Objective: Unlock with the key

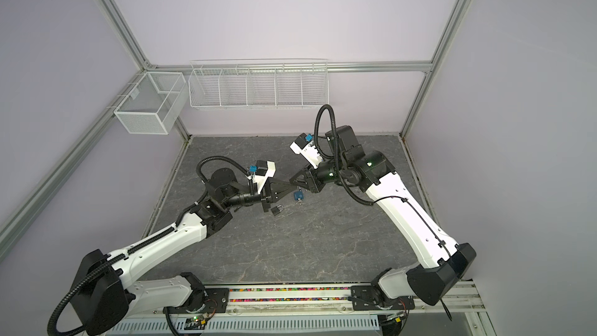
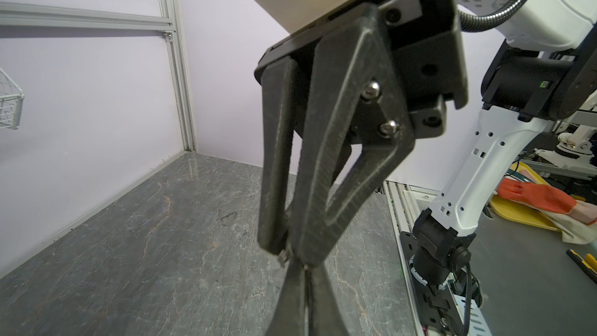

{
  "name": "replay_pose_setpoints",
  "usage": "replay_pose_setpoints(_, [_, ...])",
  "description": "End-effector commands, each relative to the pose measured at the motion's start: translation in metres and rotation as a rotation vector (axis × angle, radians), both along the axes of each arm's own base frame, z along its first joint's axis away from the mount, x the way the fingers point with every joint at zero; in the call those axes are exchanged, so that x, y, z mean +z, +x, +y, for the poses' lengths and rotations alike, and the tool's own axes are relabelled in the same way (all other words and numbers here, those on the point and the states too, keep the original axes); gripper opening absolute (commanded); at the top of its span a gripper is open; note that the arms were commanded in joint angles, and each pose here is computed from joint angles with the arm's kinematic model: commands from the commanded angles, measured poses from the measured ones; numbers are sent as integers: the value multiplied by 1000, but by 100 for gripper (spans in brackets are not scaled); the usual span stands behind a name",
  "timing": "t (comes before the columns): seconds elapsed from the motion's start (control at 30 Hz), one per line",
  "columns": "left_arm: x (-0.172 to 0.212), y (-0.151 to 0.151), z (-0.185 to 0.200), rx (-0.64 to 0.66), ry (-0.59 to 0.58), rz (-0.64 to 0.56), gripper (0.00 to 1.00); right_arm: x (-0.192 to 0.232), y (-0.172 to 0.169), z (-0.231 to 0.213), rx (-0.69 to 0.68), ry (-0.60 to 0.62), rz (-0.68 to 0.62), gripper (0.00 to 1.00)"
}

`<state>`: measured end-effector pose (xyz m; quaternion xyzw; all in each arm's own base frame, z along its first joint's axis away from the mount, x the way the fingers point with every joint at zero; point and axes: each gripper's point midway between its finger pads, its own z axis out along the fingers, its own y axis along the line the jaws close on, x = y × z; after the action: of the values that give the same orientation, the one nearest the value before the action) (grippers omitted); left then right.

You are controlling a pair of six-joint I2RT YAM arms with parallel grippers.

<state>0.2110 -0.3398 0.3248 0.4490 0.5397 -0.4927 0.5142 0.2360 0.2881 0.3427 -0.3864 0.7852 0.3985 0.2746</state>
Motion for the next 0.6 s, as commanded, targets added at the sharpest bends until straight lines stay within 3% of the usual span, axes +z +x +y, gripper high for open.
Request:
replay_pose_setpoints(0.0, [23, -6, -2, -42, -36, -47, 0, -4, -3, -4, 19, -6, -8, 13])
replay_pose_setpoints(0.23, [27, -8, -3, -61, -47, -34, 0, -6, -4, -5, 26, -1, -14, 10])
replay_pose_setpoints(0.3, [30, -10, -3, -73, -55, -30, 0, -6, -5, -4, 37, 4, -14, 19])
replay_pose_setpoints(0.4, [32, -12, -4, -93, -58, -24, 0, -8, -7, -4, 48, 3, -8, 21])
replay_pose_setpoints(0.57, [36, -15, -3, -110, -59, -28, 0, -13, -5, -6, 45, -6, 7, 17])
